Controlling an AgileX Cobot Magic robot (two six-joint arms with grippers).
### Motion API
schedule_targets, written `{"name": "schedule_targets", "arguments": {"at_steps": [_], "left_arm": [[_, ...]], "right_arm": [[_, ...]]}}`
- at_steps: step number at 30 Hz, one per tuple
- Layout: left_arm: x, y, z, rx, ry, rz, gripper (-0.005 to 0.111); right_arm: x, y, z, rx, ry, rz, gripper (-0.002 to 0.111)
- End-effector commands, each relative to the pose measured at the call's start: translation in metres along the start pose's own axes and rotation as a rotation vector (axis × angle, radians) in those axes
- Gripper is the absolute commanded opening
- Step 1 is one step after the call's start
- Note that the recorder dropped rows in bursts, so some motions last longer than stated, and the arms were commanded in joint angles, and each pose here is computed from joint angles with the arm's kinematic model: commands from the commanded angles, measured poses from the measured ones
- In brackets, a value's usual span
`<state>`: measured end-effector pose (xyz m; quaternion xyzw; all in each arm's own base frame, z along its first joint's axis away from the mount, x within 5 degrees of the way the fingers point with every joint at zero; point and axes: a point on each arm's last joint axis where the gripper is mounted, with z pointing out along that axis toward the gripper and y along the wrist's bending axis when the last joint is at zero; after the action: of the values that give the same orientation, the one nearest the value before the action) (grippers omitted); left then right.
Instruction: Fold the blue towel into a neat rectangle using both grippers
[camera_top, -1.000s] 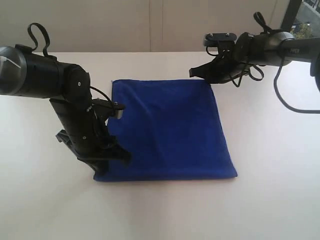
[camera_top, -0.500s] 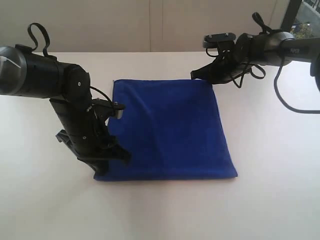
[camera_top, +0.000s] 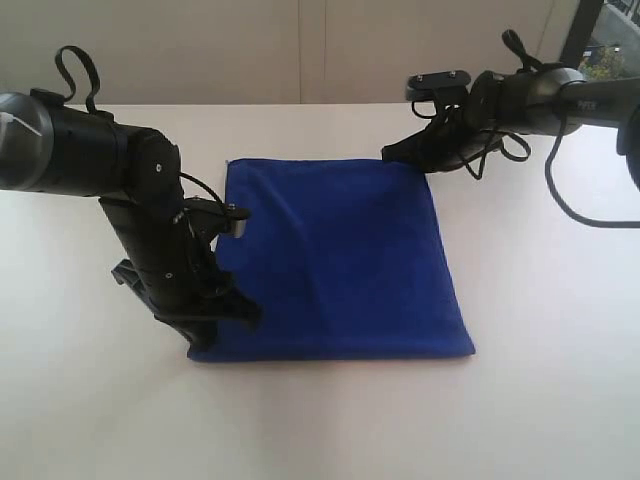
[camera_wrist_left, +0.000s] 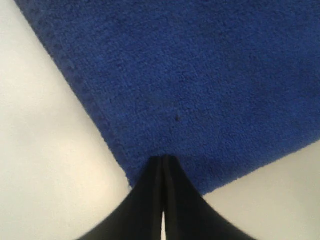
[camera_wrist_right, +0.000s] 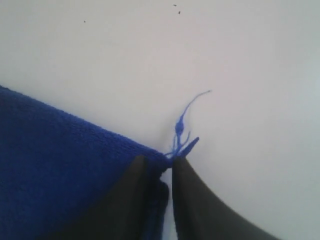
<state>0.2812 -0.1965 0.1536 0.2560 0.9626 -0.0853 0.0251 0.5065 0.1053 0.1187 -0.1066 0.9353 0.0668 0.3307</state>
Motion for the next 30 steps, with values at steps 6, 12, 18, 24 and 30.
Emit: {"name": "schedule_targets", "arguments": {"at_steps": [6, 12, 18, 24, 30], "left_arm": [[0.004, -0.001, -0.002, 0.008, 0.018, -0.015, 0.000], [0.004, -0.001, -0.002, 0.008, 0.018, -0.015, 0.000], [0.004, -0.001, -0.002, 0.008, 0.018, -0.015, 0.000], [0.004, -0.001, -0.002, 0.008, 0.018, -0.015, 0.000], [0.004, -0.001, -0.002, 0.008, 0.016, -0.015, 0.000]], "right_arm": [[-0.018, -0.001, -0.021, 0.007, -0.062, -0.012, 0.032], [-0.028, 0.013, -0.042, -0.041, -0.055, 0.011, 0.023], [-0.017, 0.030, -0.027, -0.076, -0.015, -0.009, 0.000], [-0.003, 0.023, -0.019, -0.069, 0.093, -0.035, 0.000], [0.003, 0.013, -0.018, -0.049, 0.150, -0.064, 0.000]]}}
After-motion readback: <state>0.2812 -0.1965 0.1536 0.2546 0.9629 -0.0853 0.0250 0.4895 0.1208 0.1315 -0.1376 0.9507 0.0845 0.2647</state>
